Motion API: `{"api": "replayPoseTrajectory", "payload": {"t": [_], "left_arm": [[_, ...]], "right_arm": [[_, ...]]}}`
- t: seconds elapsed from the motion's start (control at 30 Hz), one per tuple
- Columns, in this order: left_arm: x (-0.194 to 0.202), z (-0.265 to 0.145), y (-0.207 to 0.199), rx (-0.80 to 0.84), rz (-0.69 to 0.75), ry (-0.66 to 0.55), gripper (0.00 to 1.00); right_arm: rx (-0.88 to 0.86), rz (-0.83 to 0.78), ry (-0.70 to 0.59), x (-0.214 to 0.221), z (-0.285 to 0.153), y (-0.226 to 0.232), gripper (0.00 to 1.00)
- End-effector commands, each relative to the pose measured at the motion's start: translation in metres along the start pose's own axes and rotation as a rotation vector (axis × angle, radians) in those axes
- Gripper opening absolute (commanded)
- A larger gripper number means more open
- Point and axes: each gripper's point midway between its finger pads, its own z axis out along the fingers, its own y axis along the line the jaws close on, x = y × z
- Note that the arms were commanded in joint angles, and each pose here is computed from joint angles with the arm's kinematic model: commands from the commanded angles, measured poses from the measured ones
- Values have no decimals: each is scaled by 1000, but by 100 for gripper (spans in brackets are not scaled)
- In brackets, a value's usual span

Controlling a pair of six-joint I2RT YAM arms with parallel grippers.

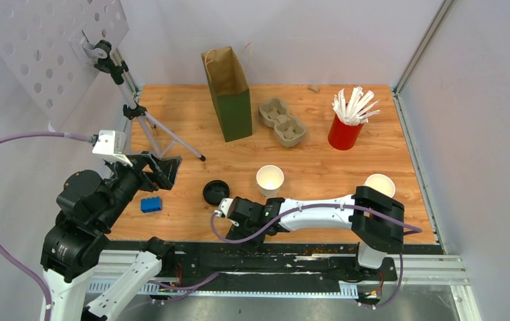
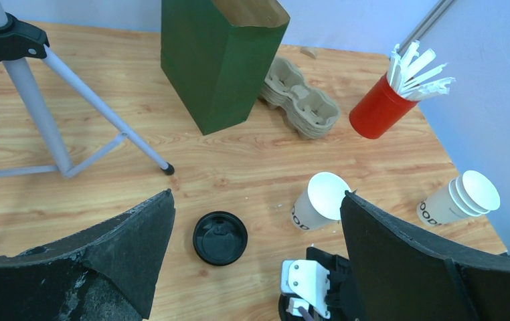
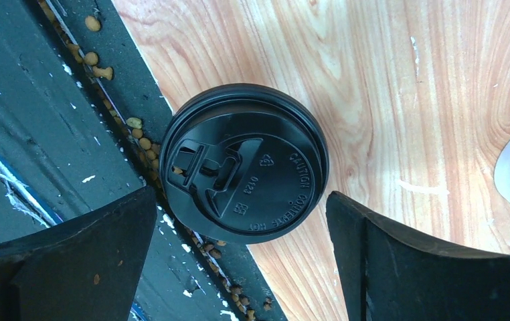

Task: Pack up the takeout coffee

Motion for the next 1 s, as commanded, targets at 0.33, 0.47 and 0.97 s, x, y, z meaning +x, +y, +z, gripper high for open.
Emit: {"api": "replayPoseTrajectory", "payload": {"t": [0.33, 0.47, 0.97], "left_arm": [[-3, -3, 0, 4, 23, -16, 100], [-3, -3, 1, 1, 26, -15, 100], [9, 0, 6, -15, 37, 18, 100]], "right_arm": [[-37, 26, -61, -23, 3, 5, 92], [-41, 25, -62, -25, 0, 5, 86], [-45, 31, -141, -48, -50, 4, 70]]}}
